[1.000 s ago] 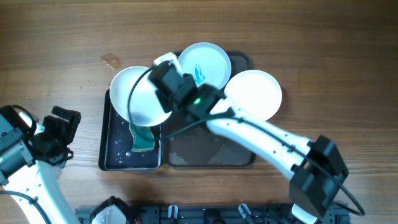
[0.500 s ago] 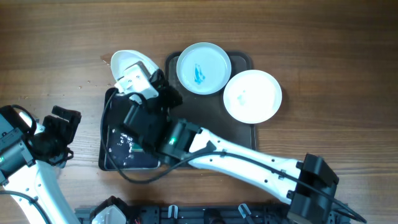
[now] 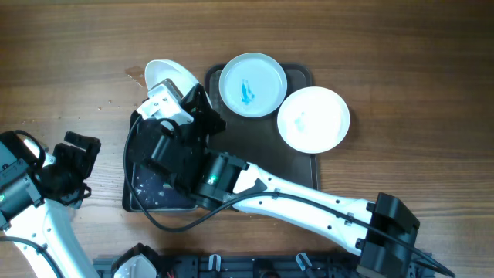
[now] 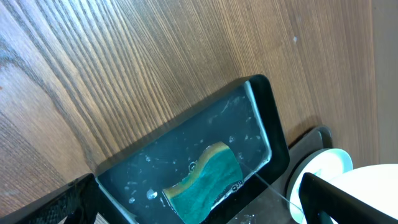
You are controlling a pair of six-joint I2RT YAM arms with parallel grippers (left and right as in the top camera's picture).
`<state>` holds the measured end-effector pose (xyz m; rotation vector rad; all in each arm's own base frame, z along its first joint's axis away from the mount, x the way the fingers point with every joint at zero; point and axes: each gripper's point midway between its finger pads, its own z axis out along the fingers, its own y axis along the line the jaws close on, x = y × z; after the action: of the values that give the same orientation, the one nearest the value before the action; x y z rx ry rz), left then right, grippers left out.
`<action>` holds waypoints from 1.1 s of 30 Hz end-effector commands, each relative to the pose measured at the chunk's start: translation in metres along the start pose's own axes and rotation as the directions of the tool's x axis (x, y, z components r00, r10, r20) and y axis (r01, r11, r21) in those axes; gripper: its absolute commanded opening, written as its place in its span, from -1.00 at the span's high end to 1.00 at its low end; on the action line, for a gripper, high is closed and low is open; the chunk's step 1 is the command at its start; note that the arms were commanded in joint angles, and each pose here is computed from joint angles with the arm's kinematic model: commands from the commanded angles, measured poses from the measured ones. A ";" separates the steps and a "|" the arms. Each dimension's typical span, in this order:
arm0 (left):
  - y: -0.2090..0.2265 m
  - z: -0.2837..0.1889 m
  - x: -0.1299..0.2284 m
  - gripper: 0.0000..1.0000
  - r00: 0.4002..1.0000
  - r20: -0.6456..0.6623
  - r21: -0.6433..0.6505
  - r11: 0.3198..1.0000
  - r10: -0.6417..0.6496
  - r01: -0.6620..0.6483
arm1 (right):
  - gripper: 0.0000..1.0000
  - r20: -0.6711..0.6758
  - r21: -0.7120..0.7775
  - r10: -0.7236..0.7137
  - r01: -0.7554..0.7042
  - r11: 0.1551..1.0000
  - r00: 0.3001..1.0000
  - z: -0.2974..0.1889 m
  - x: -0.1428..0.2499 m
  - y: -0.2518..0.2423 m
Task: Clean dirty plates on tray and stack at the side
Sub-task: 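Lift the cleaned plate with right gripper and tilt it over the sink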
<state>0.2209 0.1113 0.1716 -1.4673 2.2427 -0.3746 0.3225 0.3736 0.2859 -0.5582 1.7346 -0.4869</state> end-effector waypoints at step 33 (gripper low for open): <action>-0.007 -0.008 -0.004 -1.00 1.000 0.022 0.031 0.999 0.008 -0.008 | 0.92 0.054 0.021 -0.010 0.009 1.000 0.999 -0.005 -0.025 -0.012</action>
<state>0.2209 0.1113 0.1716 -1.4673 2.2427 -0.3746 0.3215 0.3882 0.3018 -0.6472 1.6610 -0.5097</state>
